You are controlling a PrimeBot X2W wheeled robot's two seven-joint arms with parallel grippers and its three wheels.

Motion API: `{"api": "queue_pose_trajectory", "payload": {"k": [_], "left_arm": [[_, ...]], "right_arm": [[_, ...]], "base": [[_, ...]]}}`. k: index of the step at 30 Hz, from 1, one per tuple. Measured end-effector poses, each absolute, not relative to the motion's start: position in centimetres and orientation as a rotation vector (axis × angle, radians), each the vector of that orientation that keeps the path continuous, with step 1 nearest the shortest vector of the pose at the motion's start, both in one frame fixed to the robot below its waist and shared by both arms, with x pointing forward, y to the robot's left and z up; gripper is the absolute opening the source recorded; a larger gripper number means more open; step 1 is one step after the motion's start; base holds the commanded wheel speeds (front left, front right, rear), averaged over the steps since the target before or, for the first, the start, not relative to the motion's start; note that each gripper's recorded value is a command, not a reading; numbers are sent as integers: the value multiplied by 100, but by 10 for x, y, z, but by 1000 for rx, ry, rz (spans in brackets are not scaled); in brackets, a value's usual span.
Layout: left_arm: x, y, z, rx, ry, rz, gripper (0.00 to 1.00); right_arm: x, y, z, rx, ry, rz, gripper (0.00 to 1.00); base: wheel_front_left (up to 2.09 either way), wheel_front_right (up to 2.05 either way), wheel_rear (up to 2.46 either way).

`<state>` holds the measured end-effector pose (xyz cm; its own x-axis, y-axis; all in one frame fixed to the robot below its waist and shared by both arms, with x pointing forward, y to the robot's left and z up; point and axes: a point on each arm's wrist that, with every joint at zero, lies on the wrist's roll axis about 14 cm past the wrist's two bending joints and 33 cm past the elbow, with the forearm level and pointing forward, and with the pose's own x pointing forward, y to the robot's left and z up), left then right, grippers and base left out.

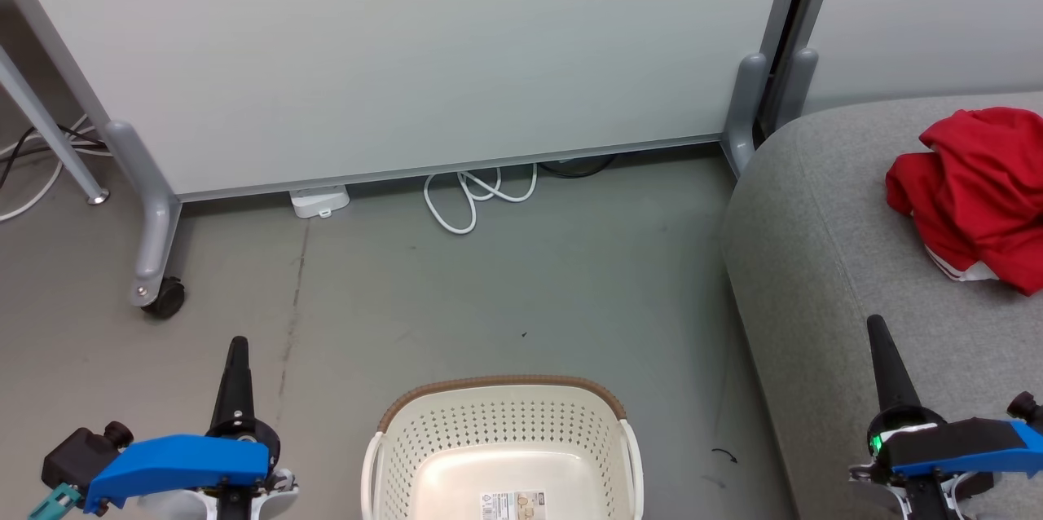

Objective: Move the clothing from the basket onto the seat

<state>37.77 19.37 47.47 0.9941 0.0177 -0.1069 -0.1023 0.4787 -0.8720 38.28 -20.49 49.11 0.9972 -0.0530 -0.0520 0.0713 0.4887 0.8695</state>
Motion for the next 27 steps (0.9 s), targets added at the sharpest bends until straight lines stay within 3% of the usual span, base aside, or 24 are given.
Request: {"api": "queue_pose_trajectory", "payload": {"k": [27], "left_arm": [[383, 197, 487, -1325, 57, 59, 0]], "right_arm": [[386, -202, 496, 1320, 19, -51, 0]], "base": [[0, 0, 0]]}}
